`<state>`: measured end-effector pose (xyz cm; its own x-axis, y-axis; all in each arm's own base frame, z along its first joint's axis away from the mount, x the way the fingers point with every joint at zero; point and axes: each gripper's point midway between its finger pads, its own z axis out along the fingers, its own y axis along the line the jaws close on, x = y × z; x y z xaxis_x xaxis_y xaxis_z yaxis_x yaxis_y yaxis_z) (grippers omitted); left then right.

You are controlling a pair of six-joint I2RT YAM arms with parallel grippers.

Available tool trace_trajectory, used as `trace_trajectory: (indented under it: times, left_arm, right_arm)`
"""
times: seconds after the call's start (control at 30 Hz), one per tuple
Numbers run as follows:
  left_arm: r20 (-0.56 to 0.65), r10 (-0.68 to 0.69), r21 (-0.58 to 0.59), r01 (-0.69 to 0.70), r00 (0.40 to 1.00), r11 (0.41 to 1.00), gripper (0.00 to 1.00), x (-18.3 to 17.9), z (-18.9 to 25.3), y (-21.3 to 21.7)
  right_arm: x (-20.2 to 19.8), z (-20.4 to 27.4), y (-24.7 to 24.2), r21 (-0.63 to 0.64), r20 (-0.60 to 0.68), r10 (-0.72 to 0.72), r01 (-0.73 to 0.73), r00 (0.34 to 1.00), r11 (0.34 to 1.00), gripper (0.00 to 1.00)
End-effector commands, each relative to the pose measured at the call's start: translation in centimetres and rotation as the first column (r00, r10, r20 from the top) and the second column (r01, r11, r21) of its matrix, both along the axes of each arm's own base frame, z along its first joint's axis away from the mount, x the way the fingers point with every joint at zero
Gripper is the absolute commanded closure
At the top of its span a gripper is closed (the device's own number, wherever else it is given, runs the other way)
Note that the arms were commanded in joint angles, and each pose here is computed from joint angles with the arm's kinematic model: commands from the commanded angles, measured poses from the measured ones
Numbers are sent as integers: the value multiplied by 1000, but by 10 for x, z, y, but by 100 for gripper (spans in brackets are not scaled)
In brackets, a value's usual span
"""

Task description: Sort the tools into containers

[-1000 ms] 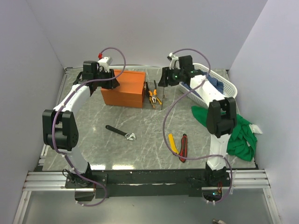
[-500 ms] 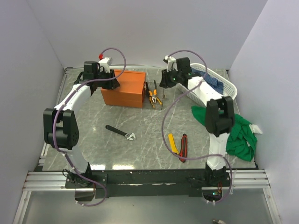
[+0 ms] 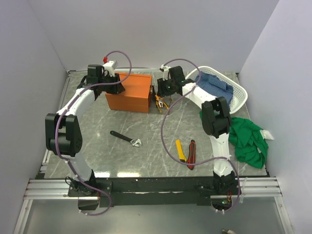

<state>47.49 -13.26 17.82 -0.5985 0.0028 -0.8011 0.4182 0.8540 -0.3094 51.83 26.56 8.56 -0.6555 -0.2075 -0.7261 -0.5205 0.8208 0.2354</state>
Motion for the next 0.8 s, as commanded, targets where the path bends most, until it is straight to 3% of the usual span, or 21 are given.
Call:
trace_trajectory:
  times: [0.0, 0.1, 0.27, 0.33, 0.43, 0.63, 0.7, 0.77]
  left_arm:
    - [52, -4, 9, 4, 999, 1000, 60, -3, 17, 1]
    - [46, 1, 8, -1, 999, 1000, 60, -3, 16, 1]
    - [41, -2, 0, 2, 999, 1000, 60, -1, 15, 0]
    - [42, -4, -6, 4, 999, 1000, 60, 0, 15, -1]
    - [42, -1, -13, 2, 999, 1000, 60, 2, 14, -2]
    - [44, 0, -29, 1, 999, 1000, 59, 3, 15, -4]
    - [47, -1, -33, 2, 999, 999, 60, 2, 16, -4]
    - [45, -1, -33, 2, 999, 999, 60, 1, 14, -4]
  right_arm:
    - [34, 15, 3, 8, 85, -102, 101, 991, 995, 48]
    - [46, 14, -2, -9, 109, -175, 177, 979, 984, 47]
    - [41, -1, -8, -65, 92, -161, 167, 983, 984, 49]
    - [32, -5, -5, -69, 68, -122, 127, 990, 989, 55]
    - [12, -8, 0, -61, 23, -69, 70, 997, 996, 74]
    - [-17, -3, 11, -22, -42, -11, 10, 999, 1000, 93]
    - [-23, 4, 11, -17, -42, -6, 5, 999, 1000, 94]
    - [-27, 4, 10, -19, -50, -13, 12, 999, 1000, 78]
